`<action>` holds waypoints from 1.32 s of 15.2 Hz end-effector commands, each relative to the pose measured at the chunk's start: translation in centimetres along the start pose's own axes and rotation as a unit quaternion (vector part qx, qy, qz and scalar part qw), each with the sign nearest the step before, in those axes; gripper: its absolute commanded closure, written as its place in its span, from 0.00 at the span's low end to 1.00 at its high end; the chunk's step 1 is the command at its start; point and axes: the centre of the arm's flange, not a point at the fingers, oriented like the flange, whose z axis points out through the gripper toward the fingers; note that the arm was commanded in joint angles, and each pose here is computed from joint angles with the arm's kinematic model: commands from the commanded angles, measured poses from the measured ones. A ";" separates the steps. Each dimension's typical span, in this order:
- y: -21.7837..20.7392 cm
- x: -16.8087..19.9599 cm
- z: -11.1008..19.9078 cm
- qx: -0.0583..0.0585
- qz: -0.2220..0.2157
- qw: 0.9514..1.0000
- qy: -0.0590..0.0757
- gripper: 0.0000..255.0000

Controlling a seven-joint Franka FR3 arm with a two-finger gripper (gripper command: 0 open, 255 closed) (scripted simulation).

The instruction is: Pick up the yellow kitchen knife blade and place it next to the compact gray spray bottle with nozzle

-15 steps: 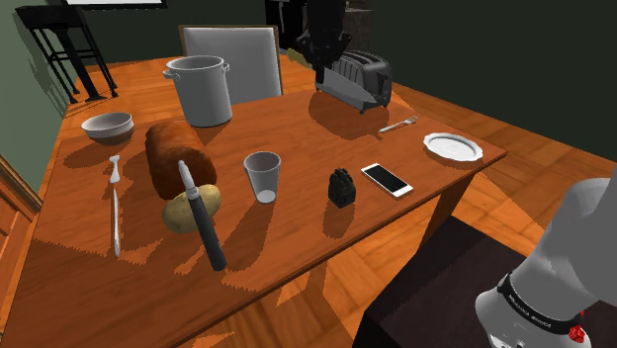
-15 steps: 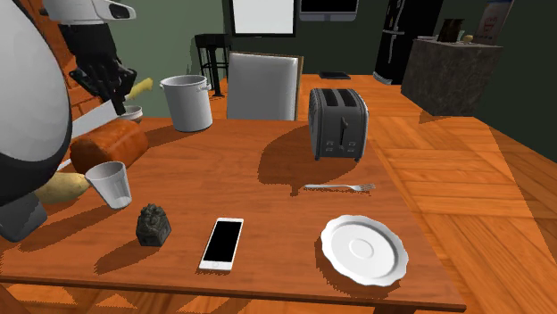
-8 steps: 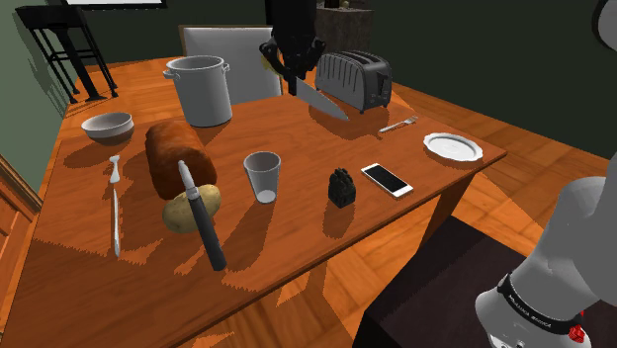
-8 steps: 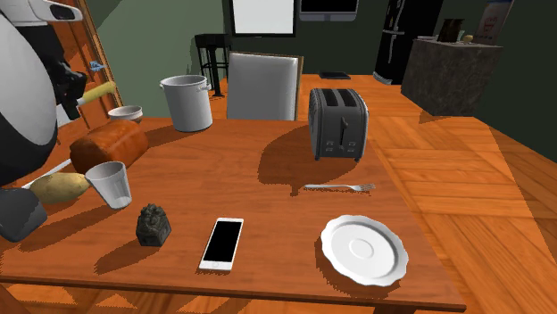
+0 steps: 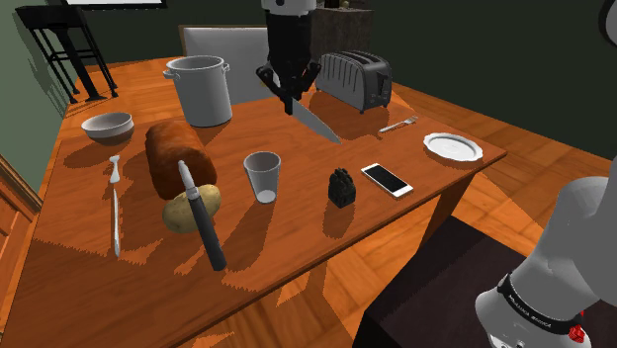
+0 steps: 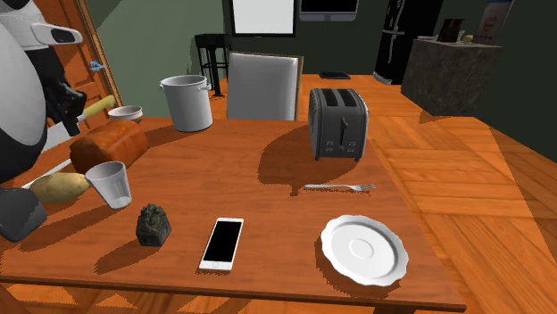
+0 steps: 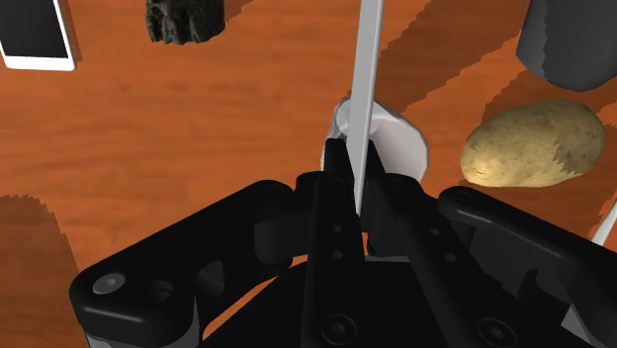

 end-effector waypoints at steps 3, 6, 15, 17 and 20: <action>0.0 0.0 2.1 0.000 0.000 1.000 0.000 1.00; 0.0 -0.1 3.7 0.000 0.000 1.000 0.000 1.00; 0.0 -0.2 8.4 0.000 0.000 1.000 0.000 1.00; 0.0 -0.2 9.5 0.000 0.000 1.000 0.000 1.00; 0.0 -0.2 11.1 0.000 0.000 1.000 0.000 1.00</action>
